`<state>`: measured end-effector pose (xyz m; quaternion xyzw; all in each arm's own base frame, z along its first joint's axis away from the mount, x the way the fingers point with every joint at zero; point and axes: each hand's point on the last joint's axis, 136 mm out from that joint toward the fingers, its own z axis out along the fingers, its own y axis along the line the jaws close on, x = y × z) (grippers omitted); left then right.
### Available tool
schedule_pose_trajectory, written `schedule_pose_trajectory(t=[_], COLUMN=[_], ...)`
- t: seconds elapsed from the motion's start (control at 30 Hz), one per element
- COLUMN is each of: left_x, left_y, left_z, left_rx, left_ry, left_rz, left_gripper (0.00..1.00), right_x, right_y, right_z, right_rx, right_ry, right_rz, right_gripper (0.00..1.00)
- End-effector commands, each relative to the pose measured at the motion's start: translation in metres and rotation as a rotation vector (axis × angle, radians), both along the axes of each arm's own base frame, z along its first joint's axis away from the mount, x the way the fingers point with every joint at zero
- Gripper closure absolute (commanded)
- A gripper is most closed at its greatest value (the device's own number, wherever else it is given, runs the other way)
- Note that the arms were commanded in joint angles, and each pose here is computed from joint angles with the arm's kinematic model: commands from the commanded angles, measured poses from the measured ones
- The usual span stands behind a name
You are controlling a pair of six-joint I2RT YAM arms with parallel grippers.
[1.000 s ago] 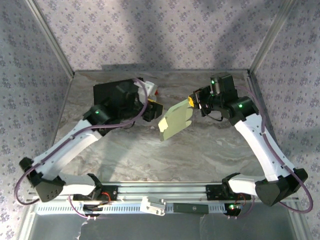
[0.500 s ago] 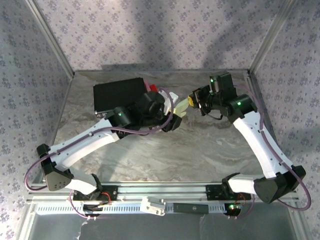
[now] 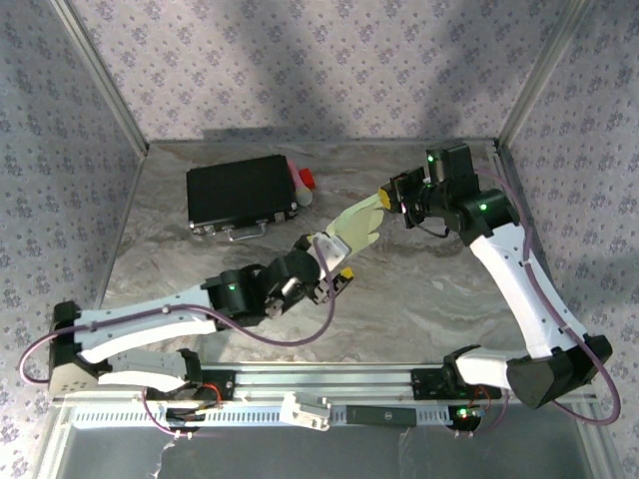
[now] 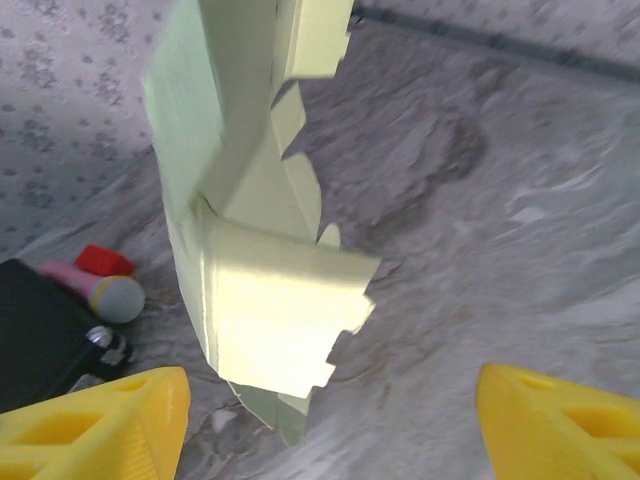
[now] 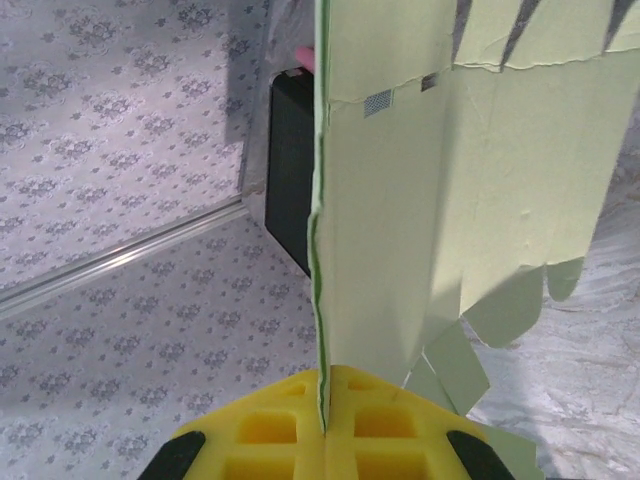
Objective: Fold the paper box
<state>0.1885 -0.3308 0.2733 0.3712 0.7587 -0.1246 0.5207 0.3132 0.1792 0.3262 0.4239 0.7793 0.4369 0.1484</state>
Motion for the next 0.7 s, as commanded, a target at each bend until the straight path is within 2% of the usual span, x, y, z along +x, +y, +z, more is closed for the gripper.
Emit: schedule_pose_trajectory(t=[0.0, 0.03, 0.07, 0.23, 0.3, 0.4, 0.57, 0.67], left_x=[0.012, 0.011, 0.011, 0.027, 0.036, 0.046, 0.05, 0.052], left_y=[-0.01, -0.013, -0.015, -0.007, -0.005, 0.002, 0.024, 0.039], left_z=[0.035, 0.038, 0.039, 0.045, 0.047, 0.049, 0.049, 0.048], left_rx=[-0.092, -0.098, -0.102, -0.162, -0.19, -0.164, -0.138, -0.118], left_ry=[-0.156, -0.179, -0.203, -0.319, -0.312, -0.298, -0.266, -0.25], left_rz=[0.053, 0.065, 0.085, 0.25, 0.262, 0.26, 0.185, 0.152], left_gripper=[0.17, 0.03, 0.01, 0.0, 0.01, 0.04, 0.14, 0.18], right_x=[-0.004, -0.004, -0.004, -0.003, -0.003, -0.004, -0.002, -0.002], right_y=[-0.001, -0.001, -0.001, 0.002, 0.002, -0.001, -0.006, -0.005], right_z=[0.01, 0.009, 0.008, 0.004, 0.004, 0.005, 0.008, 0.009], right_rx=[0.026, 0.028, 0.029, 0.04, 0.04, 0.039, 0.043, 0.045], right_ry=[-0.033, -0.031, -0.027, -0.021, -0.022, -0.024, -0.03, -0.033], right_rz=[0.006, 0.005, 0.004, 0.01, 0.013, 0.012, 0.012, 0.022], right_gripper=[1.0, 1.0, 1.0, 1.0, 1.0, 1.0, 1.0, 1.0])
